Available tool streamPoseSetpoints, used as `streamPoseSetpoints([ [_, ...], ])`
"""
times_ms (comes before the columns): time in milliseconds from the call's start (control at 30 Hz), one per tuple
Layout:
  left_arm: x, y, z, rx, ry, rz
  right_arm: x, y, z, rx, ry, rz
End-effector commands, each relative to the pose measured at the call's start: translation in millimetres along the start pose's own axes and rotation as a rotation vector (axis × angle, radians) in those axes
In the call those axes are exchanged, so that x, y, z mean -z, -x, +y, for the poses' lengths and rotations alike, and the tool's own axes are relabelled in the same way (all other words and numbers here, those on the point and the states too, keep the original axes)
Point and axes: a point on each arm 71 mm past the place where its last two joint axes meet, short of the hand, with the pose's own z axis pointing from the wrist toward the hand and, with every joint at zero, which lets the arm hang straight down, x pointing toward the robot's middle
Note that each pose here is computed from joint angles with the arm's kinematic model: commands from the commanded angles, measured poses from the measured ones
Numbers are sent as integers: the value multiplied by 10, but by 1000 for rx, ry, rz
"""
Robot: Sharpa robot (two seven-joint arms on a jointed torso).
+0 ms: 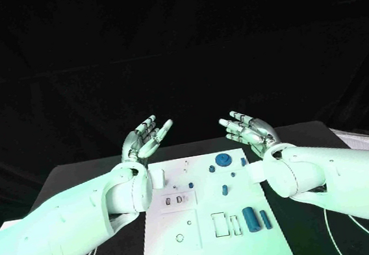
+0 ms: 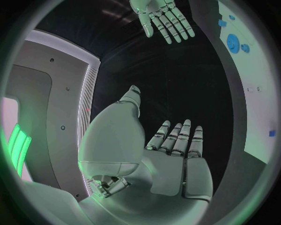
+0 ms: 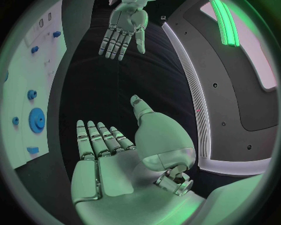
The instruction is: Assemble the parts on the task board
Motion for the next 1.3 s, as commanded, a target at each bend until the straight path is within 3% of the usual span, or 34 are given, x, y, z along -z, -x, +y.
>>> streamPoseSetpoints([
  [33, -7, -57, -32, 19, -34, 73, -36, -148, -17, 5, -31, 231],
  [233, -7, -57, -32, 19, -34, 73, -81, -188, -34, 22, -54, 321],
  [367, -7, -57, -32, 19, -34, 73, -89, -196, -38, 26, -58, 339],
  [400, 55, 65, 27, 34, -43, 72, -132, 81, 105, 224, 76, 257],
  [600, 91, 131, -5, 43, -50, 84, -141, 149, 198, 353, 139, 250],
  [1000, 177, 235, -80, 50, -33, 130, -170, 260, 391, 588, 216, 248],
  [1200, 284, 203, -186, 80, -27, 175, -190, 255, 480, 821, 232, 283],
  [1300, 362, 134, -253, 100, -24, 207, -212, 230, 529, 994, 224, 315],
])
